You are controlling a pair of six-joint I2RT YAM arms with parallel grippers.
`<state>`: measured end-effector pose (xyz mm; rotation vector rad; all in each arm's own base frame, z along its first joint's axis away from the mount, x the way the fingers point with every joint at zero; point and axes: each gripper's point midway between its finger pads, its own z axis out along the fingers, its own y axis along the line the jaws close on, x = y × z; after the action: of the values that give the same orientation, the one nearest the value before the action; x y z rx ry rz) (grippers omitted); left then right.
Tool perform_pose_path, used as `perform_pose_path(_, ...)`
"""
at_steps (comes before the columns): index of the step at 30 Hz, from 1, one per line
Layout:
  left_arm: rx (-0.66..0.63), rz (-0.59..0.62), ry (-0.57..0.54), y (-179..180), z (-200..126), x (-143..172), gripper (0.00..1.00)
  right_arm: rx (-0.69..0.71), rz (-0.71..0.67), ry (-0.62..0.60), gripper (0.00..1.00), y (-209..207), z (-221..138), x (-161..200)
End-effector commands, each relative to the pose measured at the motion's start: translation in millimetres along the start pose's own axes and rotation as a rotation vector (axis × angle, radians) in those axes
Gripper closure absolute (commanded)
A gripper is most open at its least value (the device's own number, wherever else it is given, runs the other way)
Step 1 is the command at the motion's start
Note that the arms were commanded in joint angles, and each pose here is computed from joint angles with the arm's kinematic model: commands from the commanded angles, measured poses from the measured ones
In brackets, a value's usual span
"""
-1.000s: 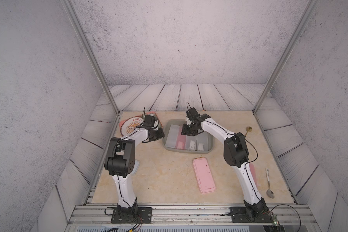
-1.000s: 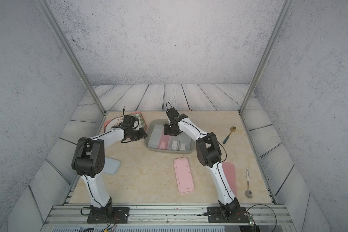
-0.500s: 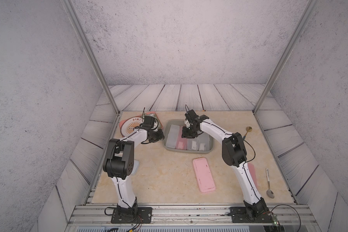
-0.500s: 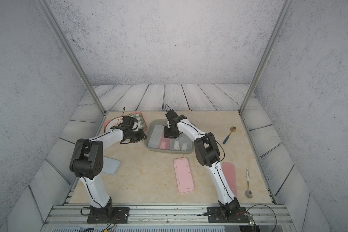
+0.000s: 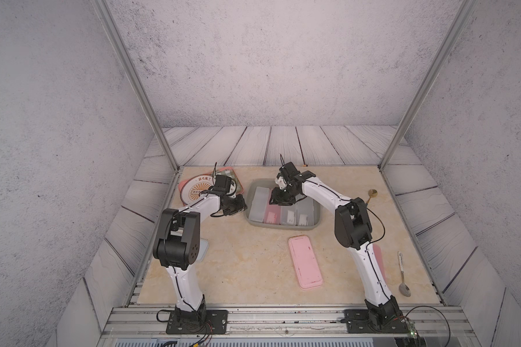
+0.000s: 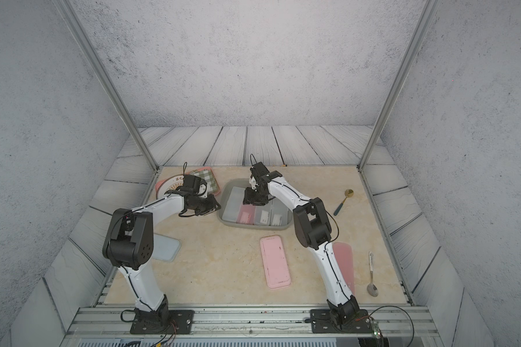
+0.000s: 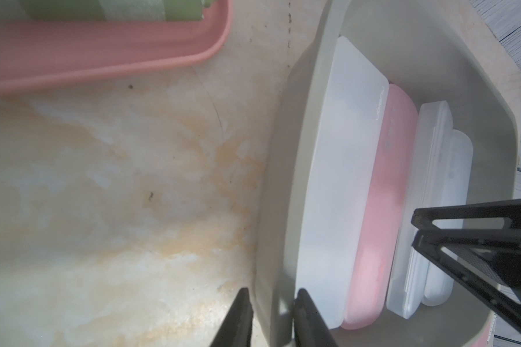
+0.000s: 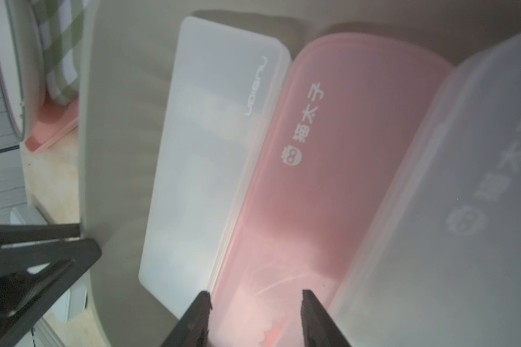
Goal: Put the pencil case into the storage box
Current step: Adjust the pencil case in the storage box, then move the storage box to the center of the board.
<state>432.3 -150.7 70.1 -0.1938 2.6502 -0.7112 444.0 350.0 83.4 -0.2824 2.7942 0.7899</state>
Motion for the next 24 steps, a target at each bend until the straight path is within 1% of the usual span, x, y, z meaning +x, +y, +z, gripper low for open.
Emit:
perform_pose_path(1, 0.016, -0.018, -0.001, -4, -16, 4, 0.74, -0.112, -0.094, -0.216, 0.42, 55, -101, -22)
perform_pose_path(3, 0.023, -0.018, -0.01, -6, -19, 6, 0.78, -0.044, -0.071, -0.268, 0.38, 42, -125, -13)
perform_pose_path(5, 0.02, -0.025, -0.015, -4, -22, 10, 0.81, 0.004, -0.035, -0.294, 0.34, 27, -137, -2)
perform_pose_path(7, 0.019, -0.034, -0.007, -2, -22, 15, 0.82, 0.059, -0.004, -0.311, 0.3, 11, -141, 11)
perform_pose_path(9, 0.02, -0.043, 0.01, 0, -21, 22, 0.82, 0.087, 0.023, -0.301, 0.29, 0, -140, 23)
perform_pose_path(13, 0.049, -0.072, 0.048, -2, -19, 34, 0.82, 0.113, 0.06, -0.239, 0.29, -9, -135, 42)
perform_pose_path(15, 0.067, -0.085, 0.056, -5, -20, 37, 0.84, 0.114, 0.069, -0.216, 0.29, -11, -134, 48)
perform_pose_path(16, 0.073, -0.086, 0.056, -5, -20, 37, 0.88, 0.11, 0.071, -0.22, 0.29, -10, -136, 50)
perform_pose_path(18, 0.071, -0.077, 0.047, -6, -21, 37, 0.98, 0.098, 0.072, -0.251, 0.29, -10, -144, 54)
perform_pose_path(19, 0.068, -0.075, 0.048, -6, -21, 38, 1.0, 0.097, 0.072, -0.267, 0.29, -10, -148, 57)
perform_pose_path(24, 0.042, -0.076, 0.043, -3, -29, 43, 1.0, 0.123, 0.081, -0.343, 0.29, -21, -175, 79)
